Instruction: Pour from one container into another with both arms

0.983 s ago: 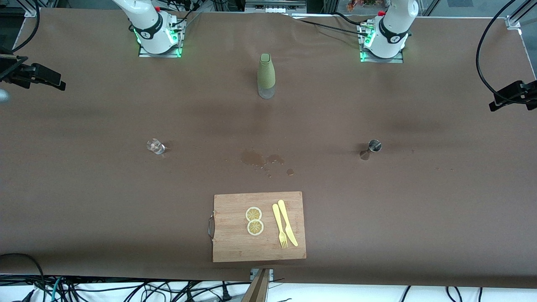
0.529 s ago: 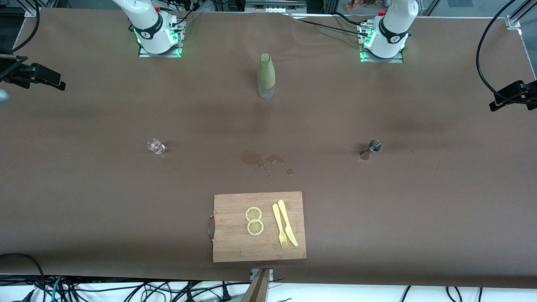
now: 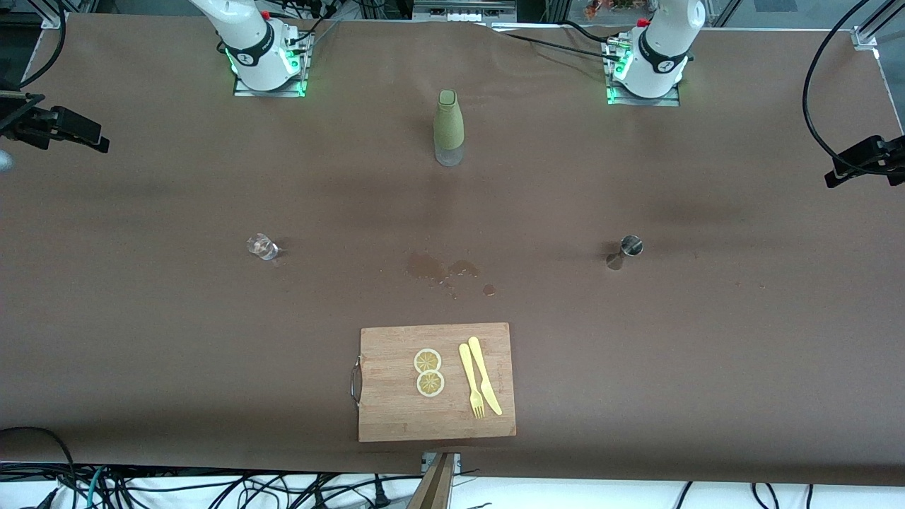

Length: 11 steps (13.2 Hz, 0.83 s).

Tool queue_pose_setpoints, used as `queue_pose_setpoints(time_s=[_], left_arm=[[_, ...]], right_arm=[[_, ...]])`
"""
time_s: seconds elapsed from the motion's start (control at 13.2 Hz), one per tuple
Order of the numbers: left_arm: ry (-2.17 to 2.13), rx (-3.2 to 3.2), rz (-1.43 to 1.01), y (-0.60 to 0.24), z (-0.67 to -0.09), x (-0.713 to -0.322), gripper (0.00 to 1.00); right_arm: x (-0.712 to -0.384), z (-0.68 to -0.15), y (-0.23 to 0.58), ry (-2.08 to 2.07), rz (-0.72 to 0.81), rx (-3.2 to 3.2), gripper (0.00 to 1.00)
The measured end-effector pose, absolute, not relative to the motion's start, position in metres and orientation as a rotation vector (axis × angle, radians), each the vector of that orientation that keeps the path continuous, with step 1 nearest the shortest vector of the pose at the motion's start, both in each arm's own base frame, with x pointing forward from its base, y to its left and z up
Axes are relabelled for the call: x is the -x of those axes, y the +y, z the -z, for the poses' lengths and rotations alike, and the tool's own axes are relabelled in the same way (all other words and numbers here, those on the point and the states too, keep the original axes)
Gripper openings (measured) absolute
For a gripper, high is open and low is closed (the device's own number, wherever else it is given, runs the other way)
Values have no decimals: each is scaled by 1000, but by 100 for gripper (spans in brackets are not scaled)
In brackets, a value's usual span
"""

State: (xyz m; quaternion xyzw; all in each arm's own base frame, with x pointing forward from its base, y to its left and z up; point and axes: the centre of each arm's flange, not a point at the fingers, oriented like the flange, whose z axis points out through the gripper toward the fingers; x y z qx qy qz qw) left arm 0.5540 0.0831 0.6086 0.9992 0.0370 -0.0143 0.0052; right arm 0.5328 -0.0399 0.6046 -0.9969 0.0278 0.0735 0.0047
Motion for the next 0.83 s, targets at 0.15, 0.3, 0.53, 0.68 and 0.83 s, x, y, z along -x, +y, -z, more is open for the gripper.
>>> queue_pose_setpoints(time_s=[0.15, 0.3, 0.53, 0.68, 0.83], left_arm=[[116, -3129, 44, 83, -609, -554, 100], [116, -3129, 43, 83, -609, -554, 100], [114, -3129, 43, 83, -609, -554, 100], [109, -3128, 51, 81, -608, -554, 100], [65, -3127, 66, 80, -606, -554, 100]], right_arm=[[-534, -604, -40, 87, -230, 3123, 100], [-535, -605, -40, 87, -228, 3123, 100], [-532, -603, -39, 84, -263, 3119, 100], [-531, -601, -43, 67, -284, 3115, 100], [-531, -595, -58, -30, -305, 3101, 100]])
